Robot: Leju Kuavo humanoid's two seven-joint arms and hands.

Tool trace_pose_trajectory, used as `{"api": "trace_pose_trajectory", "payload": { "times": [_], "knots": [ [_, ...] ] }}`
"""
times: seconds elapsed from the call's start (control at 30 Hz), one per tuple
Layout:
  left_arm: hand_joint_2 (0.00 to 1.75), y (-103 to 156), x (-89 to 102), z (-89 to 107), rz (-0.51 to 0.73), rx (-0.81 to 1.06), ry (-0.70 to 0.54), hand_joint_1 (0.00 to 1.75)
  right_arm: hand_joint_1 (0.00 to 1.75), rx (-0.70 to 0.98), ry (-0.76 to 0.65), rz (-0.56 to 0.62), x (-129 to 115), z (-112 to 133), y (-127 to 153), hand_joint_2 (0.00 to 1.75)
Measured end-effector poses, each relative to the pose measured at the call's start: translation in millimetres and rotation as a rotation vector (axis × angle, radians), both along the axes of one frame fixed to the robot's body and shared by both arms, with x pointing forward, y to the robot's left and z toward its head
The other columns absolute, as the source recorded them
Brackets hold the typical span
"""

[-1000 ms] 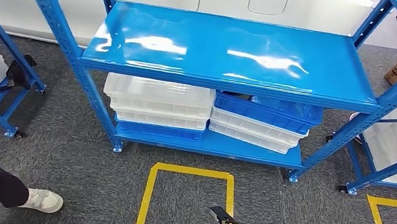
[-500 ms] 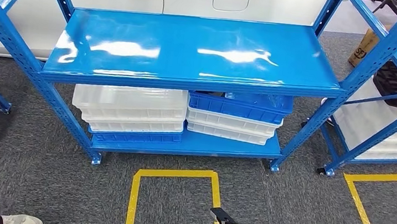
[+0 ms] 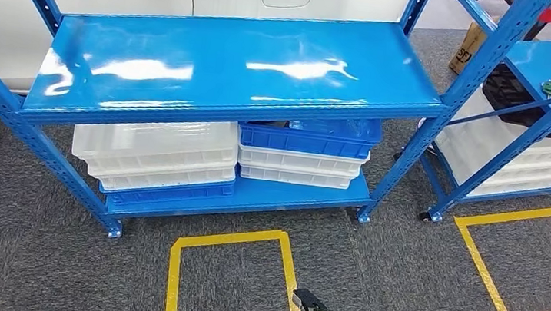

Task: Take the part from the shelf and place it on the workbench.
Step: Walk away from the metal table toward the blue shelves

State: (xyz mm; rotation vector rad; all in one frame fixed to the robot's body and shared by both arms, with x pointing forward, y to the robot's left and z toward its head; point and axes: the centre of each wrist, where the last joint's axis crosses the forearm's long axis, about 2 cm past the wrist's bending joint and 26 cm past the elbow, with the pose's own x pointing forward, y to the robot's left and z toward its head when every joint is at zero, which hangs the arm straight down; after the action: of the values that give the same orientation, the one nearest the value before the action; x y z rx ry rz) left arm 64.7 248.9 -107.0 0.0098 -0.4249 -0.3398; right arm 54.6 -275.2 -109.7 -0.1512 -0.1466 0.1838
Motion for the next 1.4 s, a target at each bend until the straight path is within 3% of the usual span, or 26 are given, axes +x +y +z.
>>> {"api": "trace_pose_trajectory", "payload": {
  "times": [0.03, 0.07, 0.17, 0.2, 0.27, 0.33, 0.4, 1.4],
  "knots": [
    [0.0, 0.0, 0.0, 0.0, 0.0, 0.0, 0.0, 0.0, 0.0, -0.003, 0.001, -0.001, -0.5, -0.1, -0.1, 0.0],
    [0.0, 0.0, 0.1, 0.0, 0.0, 0.0, 0.0, 0.0, 0.0, -0.005, 0.004, -0.002, -1.2, -0.1, -0.2, 0.44],
    [1.31, 0.0, 0.3, 0.0, 0.0, 0.0, 0.0, 0.0, 0.0, -0.009, 0.012, -0.006, -2.0, -0.2, -0.2, 1.75],
    [1.75, 0.0, -0.1, 0.0, 0.0, 0.0, 0.001, 0.0, 0.0, -0.01, 0.014, -0.007, -1.6, -0.2, -0.1, 1.75],
    [1.75, 0.0, -0.9, -0.1, -0.001, -0.001, 0.002, 0.0, 0.0, -0.012, 0.019, -0.01, -1.3, -0.1, -0.1, 0.87],
    [1.75, 0.0, -1.4, -0.2, -0.003, -0.001, 0.004, 0.0, 0.0, -0.013, 0.026, -0.013, -1.7, -0.2, -0.1, 0.87],
    [1.75, 0.1, -1.2, -0.2, -0.005, 0.0, 0.004, 0.0, 0.0, -0.012, 0.029, -0.017, -1.9, -0.2, 0.0, 1.75],
    [1.75, 0.3, -1.5, -0.2, -0.008, 0.028, -0.016, 0.0, 0.0, -0.023, 0.046, -0.056, -3.6, -0.4, 0.1, 1.75]
  ]
}}
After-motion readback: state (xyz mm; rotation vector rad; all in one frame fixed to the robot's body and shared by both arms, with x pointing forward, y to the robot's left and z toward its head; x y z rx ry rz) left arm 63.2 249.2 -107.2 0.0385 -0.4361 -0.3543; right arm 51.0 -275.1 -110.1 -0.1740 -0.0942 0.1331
